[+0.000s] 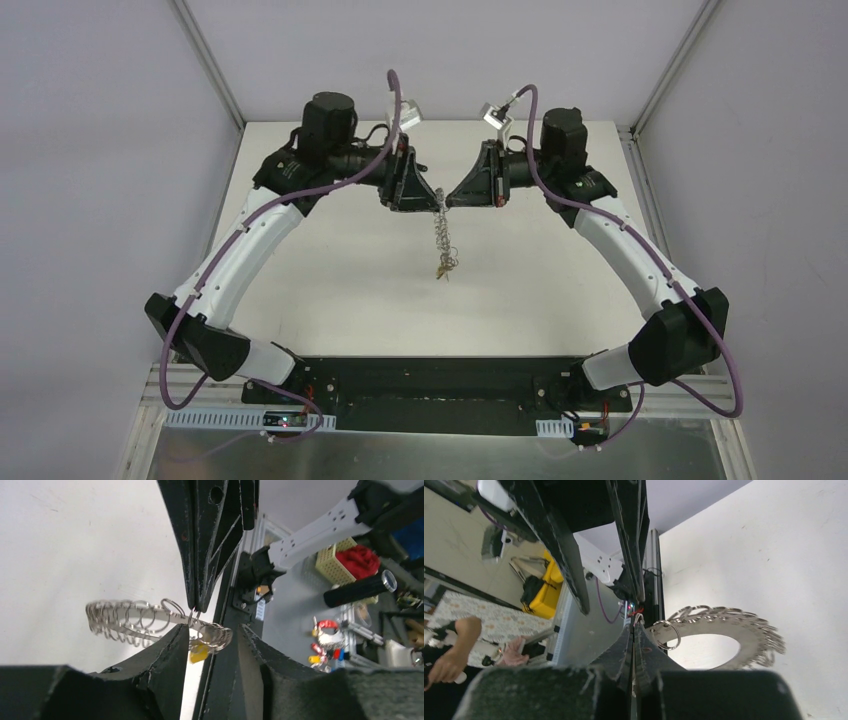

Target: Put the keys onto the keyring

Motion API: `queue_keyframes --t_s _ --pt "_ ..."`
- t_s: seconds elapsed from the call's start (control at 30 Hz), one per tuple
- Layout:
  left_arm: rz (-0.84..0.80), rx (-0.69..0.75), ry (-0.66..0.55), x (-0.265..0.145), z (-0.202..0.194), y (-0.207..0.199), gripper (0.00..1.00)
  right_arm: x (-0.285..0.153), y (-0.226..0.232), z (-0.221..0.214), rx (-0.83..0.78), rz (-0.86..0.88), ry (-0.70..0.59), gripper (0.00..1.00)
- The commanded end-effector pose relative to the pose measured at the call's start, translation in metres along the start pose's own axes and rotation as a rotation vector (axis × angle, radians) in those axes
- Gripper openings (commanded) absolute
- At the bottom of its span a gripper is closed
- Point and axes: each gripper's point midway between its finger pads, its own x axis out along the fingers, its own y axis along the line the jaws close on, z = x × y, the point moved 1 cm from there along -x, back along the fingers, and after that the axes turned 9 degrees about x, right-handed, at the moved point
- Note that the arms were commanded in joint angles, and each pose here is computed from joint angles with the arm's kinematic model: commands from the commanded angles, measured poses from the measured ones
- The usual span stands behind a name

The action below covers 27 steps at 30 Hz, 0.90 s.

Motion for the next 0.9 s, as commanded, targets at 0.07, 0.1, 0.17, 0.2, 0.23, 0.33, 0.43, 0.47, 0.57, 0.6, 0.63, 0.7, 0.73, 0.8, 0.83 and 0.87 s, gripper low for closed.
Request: queue_keyframes --t_s 0.07,0.1,0.17,0.2,0.23,0.33,0.43,0.47,0.57,0.6,0.63,0.7,0.73,0.8,0.83,0.87 --pt "-0.073 -0.09 -0.263 -0.032 0.062 -0.002 0.44 -0.007 0.014 0.039 0.048 0.031 -0.139 0.0" --pt "-0.067 -0.101 -0.268 -0.032 0.062 0.002 0.44 -0.008 0.013 0.04 0.066 0.038 -0.151 0.0" --pt "-0.05 -0.107 -0.267 -0.033 0.062 0.007 0.44 -0.009 0.015 0.044 0.085 0.055 -0.176 0.0" --pt "-0.045 -0.108 -0.265 -0.032 0.062 0.009 0.44 -0.01 0.015 0.046 0.091 0.063 -0.186 0.0" --pt "-0.041 -0.11 -0.266 -0.031 0.061 0.011 0.44 -0.011 0.016 0.047 0.104 0.071 -0.192 0.0" --pt "-0.021 -0.12 -0.265 -0.029 0.058 0.017 0.44 -0.011 0.015 0.049 0.108 0.08 -0.199 0.0" --pt "-0.013 -0.13 -0.259 -0.026 0.054 0.023 0.42 -0.011 0.015 0.049 0.117 0.085 -0.2 0.0" --pt "-0.014 -0.131 -0.256 -0.025 0.053 0.024 0.42 -0.011 0.016 0.05 0.119 0.089 -0.201 0.0" --pt "-0.011 -0.123 -0.247 -0.021 0.046 0.029 0.41 -0.011 0.019 0.051 0.112 0.106 -0.207 0.0" --pt "-0.01 -0.116 -0.247 -0.02 0.044 0.031 0.41 -0.011 0.019 0.05 0.113 0.113 -0.206 0.0" --pt "-0.009 -0.107 -0.247 -0.019 0.043 0.032 0.42 -0.012 0.02 0.051 0.11 0.118 -0.208 0.0" --pt "-0.012 -0.096 -0.252 -0.017 0.042 0.035 0.42 -0.012 0.023 0.05 0.105 0.131 -0.207 0.0" --pt "-0.017 -0.093 -0.252 -0.016 0.042 0.036 0.42 -0.012 0.023 0.05 0.105 0.134 -0.202 0.0" --pt "-0.028 -0.084 -0.257 -0.014 0.044 0.037 0.42 -0.012 0.024 0.049 0.102 0.139 -0.2 0.0" --pt "-0.032 -0.086 -0.26 -0.013 0.044 0.038 0.42 -0.013 0.025 0.049 0.098 0.142 -0.199 0.0" --pt "-0.039 -0.087 -0.263 -0.012 0.045 0.037 0.41 -0.013 0.025 0.049 0.098 0.142 -0.199 0.0"
